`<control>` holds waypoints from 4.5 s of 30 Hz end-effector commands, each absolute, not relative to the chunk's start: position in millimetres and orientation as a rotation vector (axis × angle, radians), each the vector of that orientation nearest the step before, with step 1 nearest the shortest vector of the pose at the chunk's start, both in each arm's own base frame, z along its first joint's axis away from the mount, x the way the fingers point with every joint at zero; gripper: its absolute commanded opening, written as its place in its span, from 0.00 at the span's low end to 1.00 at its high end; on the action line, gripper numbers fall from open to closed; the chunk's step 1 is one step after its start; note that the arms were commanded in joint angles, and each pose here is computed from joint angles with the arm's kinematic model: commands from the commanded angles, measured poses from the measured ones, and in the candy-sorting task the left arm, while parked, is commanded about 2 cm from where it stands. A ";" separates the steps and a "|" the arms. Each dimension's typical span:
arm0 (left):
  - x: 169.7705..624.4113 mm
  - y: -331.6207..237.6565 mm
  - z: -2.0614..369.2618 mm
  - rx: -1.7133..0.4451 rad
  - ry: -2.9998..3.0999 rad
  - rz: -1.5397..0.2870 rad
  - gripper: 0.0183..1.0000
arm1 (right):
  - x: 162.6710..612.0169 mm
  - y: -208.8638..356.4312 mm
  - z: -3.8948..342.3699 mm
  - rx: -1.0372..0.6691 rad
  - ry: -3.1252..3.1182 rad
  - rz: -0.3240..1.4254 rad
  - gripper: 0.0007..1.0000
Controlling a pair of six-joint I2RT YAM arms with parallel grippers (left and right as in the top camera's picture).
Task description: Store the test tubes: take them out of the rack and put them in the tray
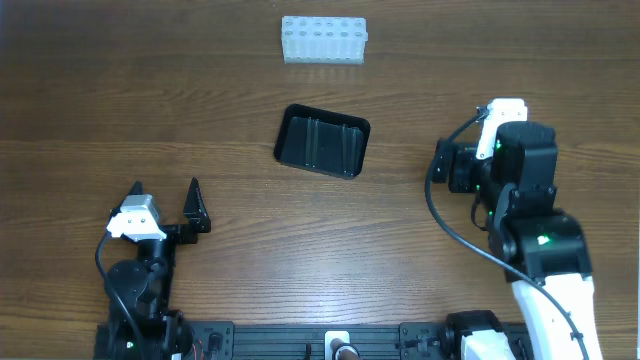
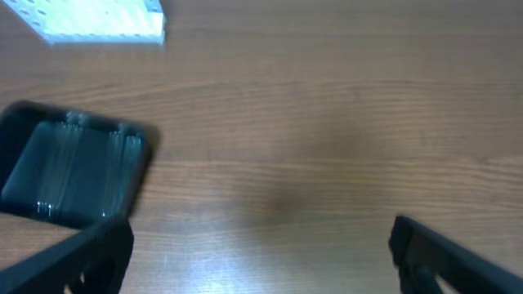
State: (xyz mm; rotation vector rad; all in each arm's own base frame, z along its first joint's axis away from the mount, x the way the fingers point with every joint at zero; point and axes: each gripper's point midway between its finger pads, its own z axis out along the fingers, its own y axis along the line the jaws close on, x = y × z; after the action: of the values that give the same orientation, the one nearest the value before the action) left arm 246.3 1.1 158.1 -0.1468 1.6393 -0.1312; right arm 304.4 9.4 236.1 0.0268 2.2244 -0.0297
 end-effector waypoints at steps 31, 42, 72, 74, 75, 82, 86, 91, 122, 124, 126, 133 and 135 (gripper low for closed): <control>246.1 -1.4 156.6 -0.122 1.642 -0.129 1.00 | 283.6 -31.2 214.7 0.072 1.403 -0.199 0.99; 246.1 -1.4 156.6 -0.122 1.642 -0.129 1.00 | 265.9 -30.9 198.6 0.066 1.488 -0.204 0.99; 246.1 -1.4 156.7 -0.122 1.642 -0.129 1.00 | 244.2 -28.5 159.9 0.048 1.634 -0.203 0.99; 246.1 -1.4 156.6 -0.122 1.642 -0.129 1.00 | 244.3 -27.8 159.8 0.045 1.635 -0.200 0.99; 246.1 -1.4 156.6 -0.122 1.642 -0.129 1.00 | 244.5 -26.5 159.9 0.039 1.634 -0.194 0.99; 246.1 -1.4 156.6 -0.122 1.642 -0.129 1.00 | 245.4 -19.3 159.0 0.009 1.637 -0.158 0.99; 246.1 -1.4 156.7 -0.122 1.642 -0.129 1.00 | 245.3 -19.5 159.0 0.009 1.637 -0.159 0.99; 246.1 -1.4 156.7 -0.122 1.642 -0.129 1.00 | 245.3 -19.4 159.0 0.009 1.637 -0.158 0.99; 246.1 -1.4 156.6 -0.122 1.642 -0.129 1.00 | 245.3 -19.5 159.0 0.009 1.637 -0.159 0.99; 246.1 -1.4 156.7 -0.122 1.642 -0.129 1.00 | 245.3 -19.5 159.0 0.009 1.637 -0.159 0.99; 246.1 -1.4 156.6 -0.122 1.642 -0.129 1.00 | 245.3 -19.5 159.0 0.009 1.637 -0.159 0.99; 246.1 -1.4 156.6 -0.122 1.642 -0.129 1.00 | 245.3 -19.5 159.0 0.009 1.637 -0.159 0.99; 246.1 -1.4 156.6 -0.122 1.642 -0.129 1.00 | 245.3 -19.5 159.0 0.009 1.637 -0.159 0.99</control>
State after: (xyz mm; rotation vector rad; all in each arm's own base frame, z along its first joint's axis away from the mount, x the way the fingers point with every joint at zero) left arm 246.3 1.1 158.1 -0.1468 1.6393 -0.1312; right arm 245.4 -22.2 160.3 0.0222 1.6387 -0.1689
